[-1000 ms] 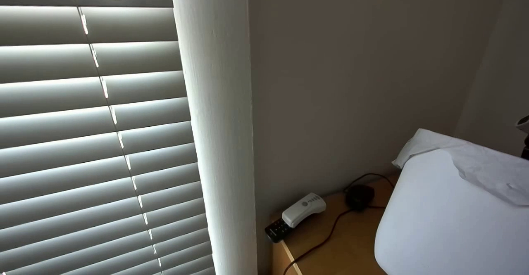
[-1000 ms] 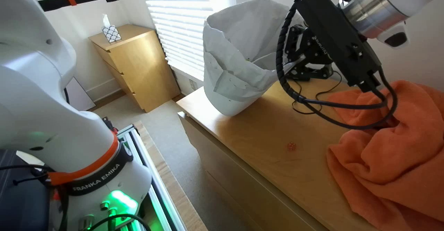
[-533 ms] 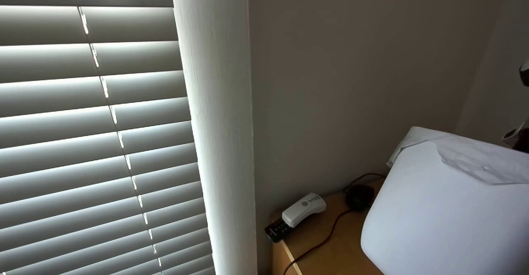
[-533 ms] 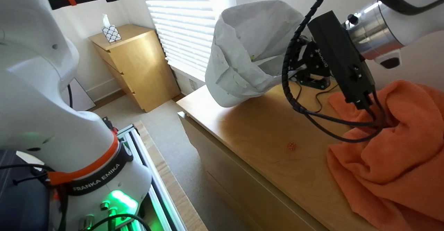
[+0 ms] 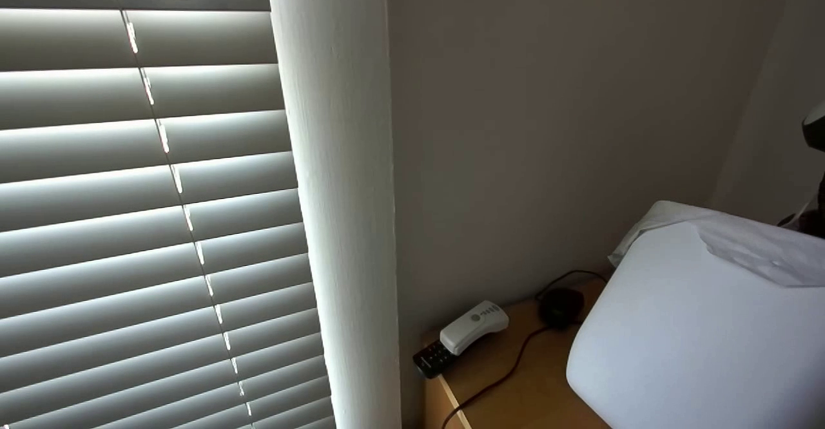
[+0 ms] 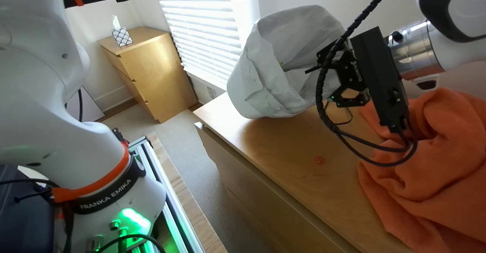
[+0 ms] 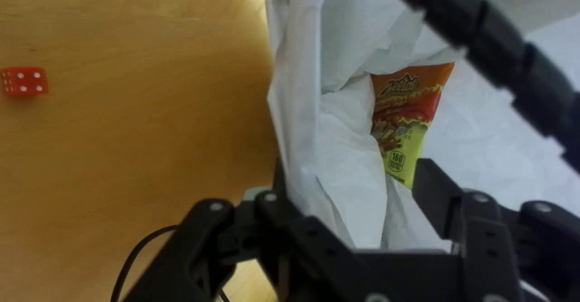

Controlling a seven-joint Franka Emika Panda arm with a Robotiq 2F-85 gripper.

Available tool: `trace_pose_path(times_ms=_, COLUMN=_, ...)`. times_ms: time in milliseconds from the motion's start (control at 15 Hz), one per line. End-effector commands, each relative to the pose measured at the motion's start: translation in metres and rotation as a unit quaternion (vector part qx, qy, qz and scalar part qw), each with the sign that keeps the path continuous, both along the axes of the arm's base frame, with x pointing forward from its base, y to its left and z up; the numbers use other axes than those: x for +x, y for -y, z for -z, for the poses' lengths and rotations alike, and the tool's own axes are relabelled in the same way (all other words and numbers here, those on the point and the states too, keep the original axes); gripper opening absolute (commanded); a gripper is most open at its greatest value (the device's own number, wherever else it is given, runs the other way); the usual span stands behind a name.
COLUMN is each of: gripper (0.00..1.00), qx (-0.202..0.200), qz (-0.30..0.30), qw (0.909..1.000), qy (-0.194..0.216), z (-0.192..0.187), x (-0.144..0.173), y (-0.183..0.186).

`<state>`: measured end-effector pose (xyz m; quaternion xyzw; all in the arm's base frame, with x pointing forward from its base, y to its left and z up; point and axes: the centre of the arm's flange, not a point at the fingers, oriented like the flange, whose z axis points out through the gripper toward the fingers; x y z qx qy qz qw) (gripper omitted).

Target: Lay the bin on its side by pulling it to the right

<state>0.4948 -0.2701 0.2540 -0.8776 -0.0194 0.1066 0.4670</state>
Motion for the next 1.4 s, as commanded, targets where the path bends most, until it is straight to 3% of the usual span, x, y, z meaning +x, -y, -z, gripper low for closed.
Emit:
trace_pose_path(times_ms=0, gripper=0.99, qx=0.044, qz=0.006, qw=0.999, qy=0.001, z=0.012, x=0.009, y=0.011)
trace_pose_path(times_ms=467, gripper=1.0, qx=0.053, qz=0.008, qw=0.9982, qy=-0.028, z=0.039, x=0.016, y=0.012)
trace_pose_path(times_ms=533, gripper=1.0, qx=0.036, qz=0.003, qw=0.9992, qy=-0.018, z=0.034, x=0.008, y=0.008)
trace_pose_path(times_ms=867, gripper=1.0, qx=0.037, qz=0.0, qw=0.9991, qy=-0.022, z=0.042, x=0.012, y=0.008)
trace_pose_path(times_ms=1333, gripper=1.0, qx=0.099, qz=0.01, qw=0.9936, qy=-0.053, z=0.105, x=0.037, y=0.002)
